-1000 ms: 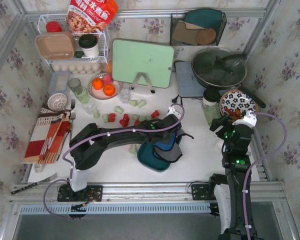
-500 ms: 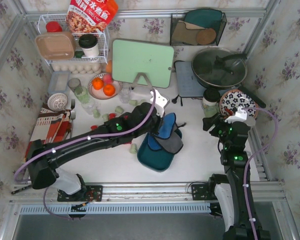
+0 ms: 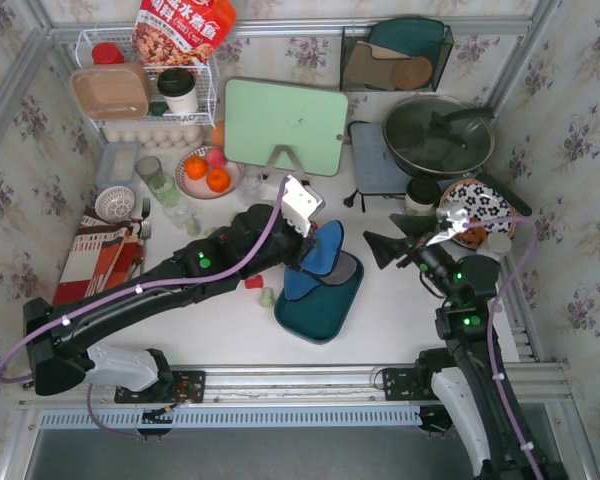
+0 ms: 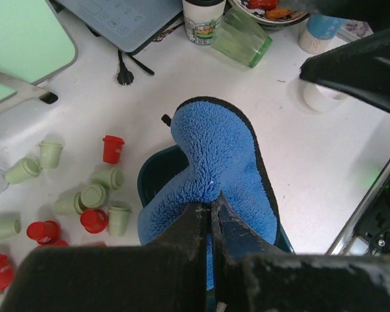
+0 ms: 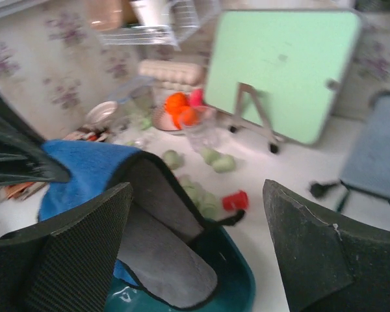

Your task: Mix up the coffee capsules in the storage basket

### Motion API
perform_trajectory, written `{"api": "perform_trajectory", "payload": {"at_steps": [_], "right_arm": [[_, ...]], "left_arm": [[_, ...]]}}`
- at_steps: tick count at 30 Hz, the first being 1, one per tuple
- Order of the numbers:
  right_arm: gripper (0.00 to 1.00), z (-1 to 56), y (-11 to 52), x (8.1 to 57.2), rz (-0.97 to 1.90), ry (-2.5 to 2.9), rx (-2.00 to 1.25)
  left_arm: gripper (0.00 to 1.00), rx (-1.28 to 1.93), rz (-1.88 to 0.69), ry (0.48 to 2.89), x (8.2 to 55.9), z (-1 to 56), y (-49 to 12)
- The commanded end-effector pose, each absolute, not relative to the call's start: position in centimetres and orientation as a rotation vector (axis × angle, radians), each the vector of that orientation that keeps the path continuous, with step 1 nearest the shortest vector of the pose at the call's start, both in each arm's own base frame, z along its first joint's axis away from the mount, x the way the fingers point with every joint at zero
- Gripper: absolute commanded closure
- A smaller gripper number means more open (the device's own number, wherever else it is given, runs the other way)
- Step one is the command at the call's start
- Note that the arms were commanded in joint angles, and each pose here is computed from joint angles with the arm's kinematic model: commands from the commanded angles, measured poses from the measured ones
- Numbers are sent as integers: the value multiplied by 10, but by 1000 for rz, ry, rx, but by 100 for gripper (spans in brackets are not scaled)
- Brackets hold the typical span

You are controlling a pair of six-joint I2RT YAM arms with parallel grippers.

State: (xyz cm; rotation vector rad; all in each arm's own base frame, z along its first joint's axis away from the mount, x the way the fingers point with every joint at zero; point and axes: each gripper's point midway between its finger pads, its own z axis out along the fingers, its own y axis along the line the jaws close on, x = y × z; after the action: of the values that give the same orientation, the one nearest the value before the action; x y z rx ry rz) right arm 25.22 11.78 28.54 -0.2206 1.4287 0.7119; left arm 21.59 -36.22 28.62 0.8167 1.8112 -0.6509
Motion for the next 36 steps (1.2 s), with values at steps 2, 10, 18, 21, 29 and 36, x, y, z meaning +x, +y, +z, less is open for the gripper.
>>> {"api": "perform_trajectory", "payload": {"at_steps": [2, 10, 18, 21, 29, 36], "right_arm": [[11, 327, 169, 242, 729, 1207, -583], [3, 303, 241, 207, 715, 1052, -976], [5, 248, 289, 201, 704, 1128, -1180], [19, 218, 301, 208, 673, 1233, -1239], [100, 230, 296, 223, 649, 1383, -1085], [100, 292, 224, 274, 392, 1619, -458]], "left_arm": [[100, 882, -659, 1695, 214, 310, -363], [100, 1010, -710, 1614, 188, 312, -349], [100, 1078, -821, 1514, 158, 313, -335], [100, 1049, -828, 1478, 155, 319, -327], [100, 920, -731, 1529, 170, 316, -303], [52, 708, -488, 1642, 200, 311, -256]]}}
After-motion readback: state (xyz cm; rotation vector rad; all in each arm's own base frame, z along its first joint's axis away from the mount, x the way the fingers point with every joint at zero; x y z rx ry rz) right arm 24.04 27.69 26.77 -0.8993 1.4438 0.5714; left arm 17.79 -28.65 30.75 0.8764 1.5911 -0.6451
